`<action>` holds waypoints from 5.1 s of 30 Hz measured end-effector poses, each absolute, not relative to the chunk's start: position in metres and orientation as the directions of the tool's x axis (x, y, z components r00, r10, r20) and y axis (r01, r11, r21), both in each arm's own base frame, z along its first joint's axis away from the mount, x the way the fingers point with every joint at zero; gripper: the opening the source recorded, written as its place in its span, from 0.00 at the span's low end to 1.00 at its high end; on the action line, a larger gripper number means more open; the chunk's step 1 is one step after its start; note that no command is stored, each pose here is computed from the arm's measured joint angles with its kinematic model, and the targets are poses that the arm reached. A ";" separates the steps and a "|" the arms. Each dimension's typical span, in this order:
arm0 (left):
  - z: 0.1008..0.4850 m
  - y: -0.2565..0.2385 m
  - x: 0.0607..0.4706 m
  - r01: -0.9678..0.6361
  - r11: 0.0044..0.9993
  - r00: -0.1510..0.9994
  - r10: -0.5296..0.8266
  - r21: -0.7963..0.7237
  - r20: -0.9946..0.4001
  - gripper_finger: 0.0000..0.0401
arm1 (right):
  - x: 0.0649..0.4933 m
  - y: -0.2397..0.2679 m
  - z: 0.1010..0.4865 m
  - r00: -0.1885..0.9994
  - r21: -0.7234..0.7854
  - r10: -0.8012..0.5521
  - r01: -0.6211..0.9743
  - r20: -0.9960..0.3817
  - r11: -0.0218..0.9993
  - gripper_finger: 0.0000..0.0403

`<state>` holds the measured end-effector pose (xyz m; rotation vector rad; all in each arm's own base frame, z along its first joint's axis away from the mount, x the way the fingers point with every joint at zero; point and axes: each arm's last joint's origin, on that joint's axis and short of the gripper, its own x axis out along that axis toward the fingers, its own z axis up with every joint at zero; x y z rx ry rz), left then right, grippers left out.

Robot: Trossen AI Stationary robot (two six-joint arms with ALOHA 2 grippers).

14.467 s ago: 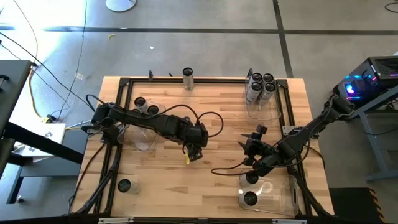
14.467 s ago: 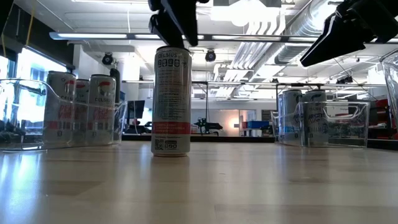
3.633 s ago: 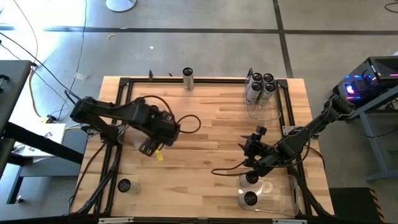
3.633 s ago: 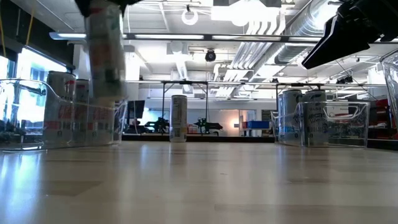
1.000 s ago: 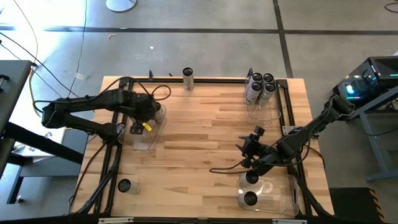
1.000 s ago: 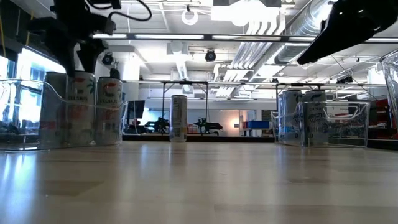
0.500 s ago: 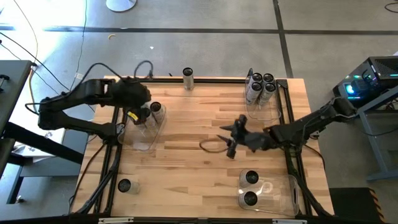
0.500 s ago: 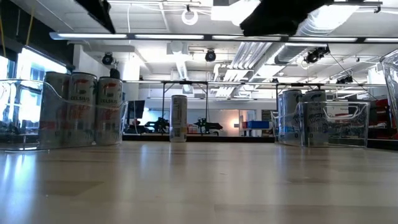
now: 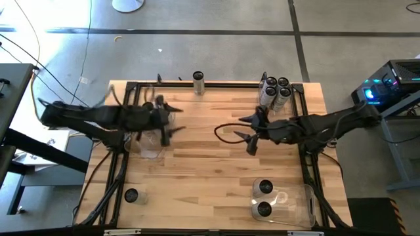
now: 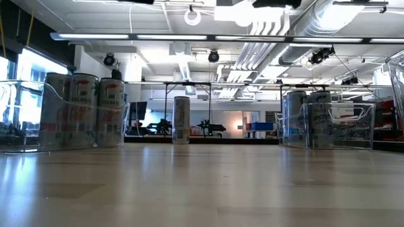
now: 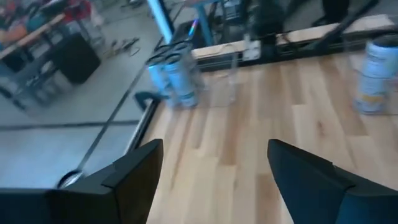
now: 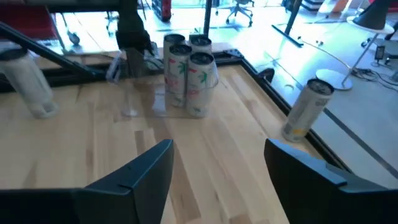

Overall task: Sort soda cans
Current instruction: Put the white-yellow soda can into the bottom transparent bin

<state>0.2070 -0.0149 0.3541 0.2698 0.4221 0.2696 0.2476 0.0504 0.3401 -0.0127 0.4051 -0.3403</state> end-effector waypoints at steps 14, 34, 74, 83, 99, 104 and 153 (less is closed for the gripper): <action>0.269 -0.035 0.265 -0.226 0.958 0.926 0.268 0.176 -0.265 0.69 | 0.237 0.086 0.289 0.863 0.028 -0.352 0.388 -0.362 0.921 0.62; 0.292 0.055 0.268 -0.508 0.861 0.849 0.503 0.014 -0.163 0.69 | 0.242 0.056 0.227 0.929 0.200 -0.358 0.371 -0.095 0.907 0.62; 0.215 0.241 0.313 -0.788 0.608 0.481 0.709 0.100 -0.516 0.81 | 0.257 0.051 0.210 0.936 0.217 -0.328 0.349 -0.128 0.912 0.62; 0.211 0.242 0.314 -0.754 0.654 0.523 0.656 0.063 -0.545 0.75 | 0.257 0.051 0.210 0.936 0.223 -0.328 0.350 -0.128 0.910 0.62; 0.210 0.209 0.334 -0.556 0.825 0.643 0.502 0.098 -0.579 0.62 | 0.253 0.067 0.235 0.964 0.197 -0.261 0.264 -0.039 0.944 0.62; 0.210 0.187 0.347 -0.495 0.863 0.676 0.456 0.102 -0.579 0.62 | 0.253 0.079 0.247 0.975 0.170 -0.222 0.220 -0.012 0.961 0.62; 0.215 0.023 0.398 -0.152 0.988 0.848 0.131 0.001 -0.514 0.74 | 0.255 0.087 0.255 0.976 0.153 -0.214 0.218 -0.041 0.964 0.62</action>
